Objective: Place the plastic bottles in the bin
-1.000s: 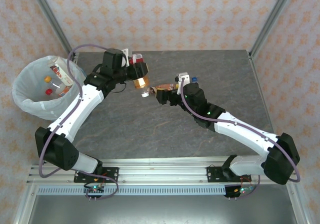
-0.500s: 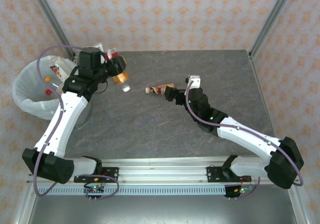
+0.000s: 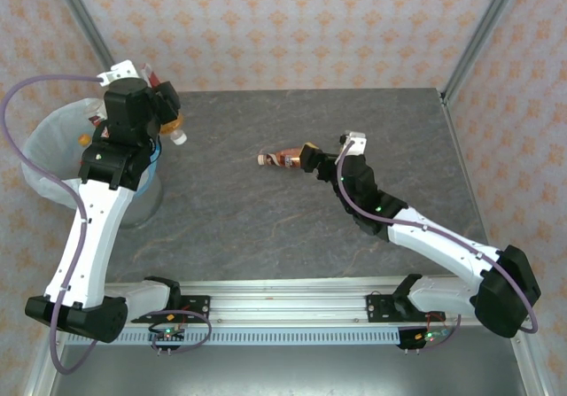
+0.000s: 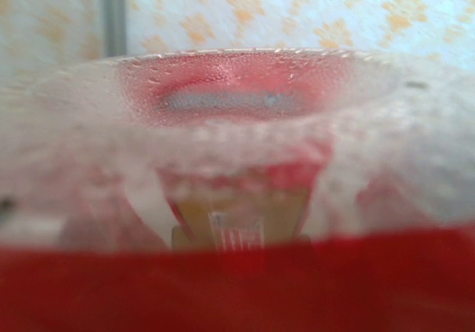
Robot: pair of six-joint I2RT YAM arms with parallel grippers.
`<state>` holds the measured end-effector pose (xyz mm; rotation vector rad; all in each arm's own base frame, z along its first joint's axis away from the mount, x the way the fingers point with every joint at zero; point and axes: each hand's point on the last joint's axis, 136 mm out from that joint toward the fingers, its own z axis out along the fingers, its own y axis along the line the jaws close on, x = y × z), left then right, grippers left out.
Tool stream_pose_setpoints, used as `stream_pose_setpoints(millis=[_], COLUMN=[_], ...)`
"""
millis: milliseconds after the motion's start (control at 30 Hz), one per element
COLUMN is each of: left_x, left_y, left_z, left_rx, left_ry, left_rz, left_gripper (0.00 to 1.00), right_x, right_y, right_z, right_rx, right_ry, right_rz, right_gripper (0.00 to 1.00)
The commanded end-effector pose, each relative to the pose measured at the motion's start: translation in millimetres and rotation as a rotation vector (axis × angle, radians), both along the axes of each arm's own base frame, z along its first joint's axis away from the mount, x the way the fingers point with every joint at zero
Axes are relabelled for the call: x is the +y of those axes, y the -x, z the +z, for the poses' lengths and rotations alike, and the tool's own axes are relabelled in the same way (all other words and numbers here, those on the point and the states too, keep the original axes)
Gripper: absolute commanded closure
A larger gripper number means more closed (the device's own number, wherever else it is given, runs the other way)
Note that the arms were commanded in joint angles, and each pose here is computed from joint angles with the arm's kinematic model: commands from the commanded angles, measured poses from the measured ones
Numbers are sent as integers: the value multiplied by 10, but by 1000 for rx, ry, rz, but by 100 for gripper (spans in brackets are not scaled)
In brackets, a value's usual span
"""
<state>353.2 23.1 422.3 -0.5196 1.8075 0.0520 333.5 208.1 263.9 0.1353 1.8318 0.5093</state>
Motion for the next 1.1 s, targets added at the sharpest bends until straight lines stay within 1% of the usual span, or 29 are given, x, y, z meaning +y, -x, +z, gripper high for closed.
stream_pose_setpoints(millis=[0,167,400,467,567,767,800,967,1067], left_x=[374,683,1292,1425,1601,1999,2038,2215,2419], left_y=[182,314,633,704,766,1117,1171,1311,1288], left_z=[206,339,314,253,109,-62,-88,-238,-458], left_rx=[-4,15,50,72,105,219,241,312,355], left_ry=[-138,-216,-259,-260,-243,-300,-315,-396,-360], left_rz=[177,314,590,649,696,912,940,1048,1062], left_gripper=[51,51,51,50,49,49,48,45,45], right_x=[-53,-69,-106,-101,-96,-59,-33,24,91], right_y=[-40,-50,-68,-78,-92,-129,-159,-195,-207], right_z=[90,76,22,19,36,146,88,105,158], right_rx=[-25,-21,-13,-7,-3,-8,9,25,27], right_ry=[-49,-54,-64,-60,-54,-28,-7,21,13], right_rz=[-34,-38,-49,-40,-35,-10,-7,13,39], right_gripper=[1,1,1,1,1,1,1,1,1])
